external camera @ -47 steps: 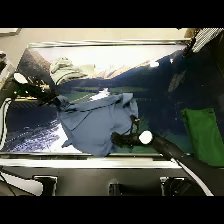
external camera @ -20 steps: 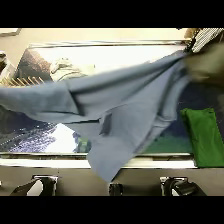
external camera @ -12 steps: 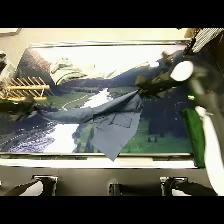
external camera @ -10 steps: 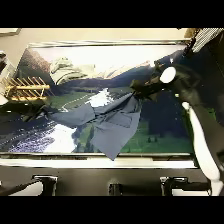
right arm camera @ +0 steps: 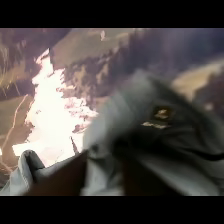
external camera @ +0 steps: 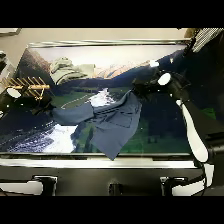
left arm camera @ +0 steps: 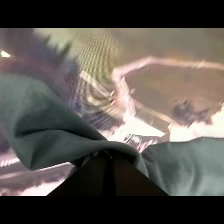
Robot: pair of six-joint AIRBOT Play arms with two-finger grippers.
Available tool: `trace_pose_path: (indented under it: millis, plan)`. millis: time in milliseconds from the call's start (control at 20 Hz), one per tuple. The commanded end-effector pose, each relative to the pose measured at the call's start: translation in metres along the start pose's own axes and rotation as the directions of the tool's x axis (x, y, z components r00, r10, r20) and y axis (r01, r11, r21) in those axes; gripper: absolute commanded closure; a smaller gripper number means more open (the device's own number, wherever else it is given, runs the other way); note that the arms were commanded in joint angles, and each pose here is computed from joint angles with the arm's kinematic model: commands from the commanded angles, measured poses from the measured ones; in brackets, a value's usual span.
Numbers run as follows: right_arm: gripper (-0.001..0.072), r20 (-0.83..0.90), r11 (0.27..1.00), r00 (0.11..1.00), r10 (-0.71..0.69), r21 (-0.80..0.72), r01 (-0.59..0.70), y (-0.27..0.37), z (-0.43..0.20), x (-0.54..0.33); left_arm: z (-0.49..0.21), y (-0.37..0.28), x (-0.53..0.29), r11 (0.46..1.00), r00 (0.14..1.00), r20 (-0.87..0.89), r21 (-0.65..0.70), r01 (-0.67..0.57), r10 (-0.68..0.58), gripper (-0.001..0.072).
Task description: Fold the clothes and pants, and hang the long-sleeved shirts on hangers.
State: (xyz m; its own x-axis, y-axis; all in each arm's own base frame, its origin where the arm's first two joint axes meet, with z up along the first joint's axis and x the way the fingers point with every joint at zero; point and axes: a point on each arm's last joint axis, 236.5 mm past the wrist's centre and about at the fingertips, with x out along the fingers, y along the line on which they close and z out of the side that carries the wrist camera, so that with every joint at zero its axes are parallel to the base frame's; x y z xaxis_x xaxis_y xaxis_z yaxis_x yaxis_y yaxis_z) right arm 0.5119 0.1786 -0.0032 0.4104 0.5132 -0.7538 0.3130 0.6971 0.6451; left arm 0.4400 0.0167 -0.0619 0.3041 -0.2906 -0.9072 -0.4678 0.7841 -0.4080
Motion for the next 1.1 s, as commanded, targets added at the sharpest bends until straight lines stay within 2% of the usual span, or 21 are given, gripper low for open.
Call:
trace_pose_path:
  millis: [0, 50, 100, 150, 200, 300, 350, 450, 700, 850, 1050]
  plan:
    - [0.0319, -0.063, 0.999, 0.997, 0.036, 0.002, -0.036, -0.007, 0.001, -0.025, 0.008, -0.005, -0.001, 1.0, 1.0, 0.011, 0.023, 0.007, -0.008, 0.0684]
    - [0.0272, -0.104, 0.996, 0.992, 0.067, -0.045, -0.072, -0.003, -0.005, -0.038, 0.005, -0.003, -0.002, 1.0, 1.0, 0.0, 0.022, 0.006, -0.006, 0.0596]
    - [0.0215, -0.15, 0.99, 0.985, 0.088, -0.098, -0.103, -0.001, -0.013, -0.056, 0.003, -0.002, -0.006, 0.999, 1.0, -0.018, 0.042, 0.005, -0.004, 0.0441]
    - [0.0204, -0.182, 0.983, 0.98, 0.075, -0.151, -0.103, -0.006, -0.019, -0.075, 0.002, 0.0, -0.013, 0.997, 1.0, -0.031, 0.072, 0.006, -0.003, 0.0312]
    - [0.0193, -0.211, 0.975, 0.977, 0.02, -0.213, -0.066, -0.02, -0.026, -0.097, 0.001, 0.002, -0.022, 0.996, 0.999, -0.037, 0.094, 0.008, -0.004, 0.0242]
    - [0.0192, -0.232, 0.958, 0.967, -0.106, -0.285, 0.037, -0.059, -0.041, -0.134, 0.006, 0.013, -0.046, 0.996, 1.0, -0.017, 0.09, 0.009, -0.008, 0.0234]
    - [0.0187, -0.232, 0.958, 0.965, -0.125, -0.279, 0.057, -0.072, -0.053, -0.144, 0.012, 0.021, -0.061, 0.998, 1.0, 0.016, 0.065, 0.01, -0.011, 0.0234]
    - [0.017, -0.234, 0.974, 0.965, -0.117, -0.218, 0.065, -0.094, -0.09, -0.143, 0.021, 0.037, -0.086, 1.0, 0.997, 0.079, 0.015, 0.019, -0.02, 0.0234]
    - [0.0169, -0.283, 0.999, 0.958, 0.053, 0.018, -0.05, -0.113, -0.216, -0.084, 0.014, 0.056, -0.093, 0.992, 0.994, 0.086, -0.1, 0.08, -0.071, 0.0235]
    - [0.0169, -0.29, 0.999, 0.956, 0.045, 0.031, -0.037, -0.122, -0.26, -0.054, 0.002, 0.06, -0.086, 0.993, 0.997, 0.045, -0.089, 0.074, -0.07, 0.0235]
    - [0.0168, -0.251, 1.0, 0.968, 0.006, 0.023, 0.0, -0.118, -0.275, -0.029, 0.0, 0.059, -0.085, 0.993, 0.997, 0.035, -0.09, 0.074, -0.071, 0.0235]
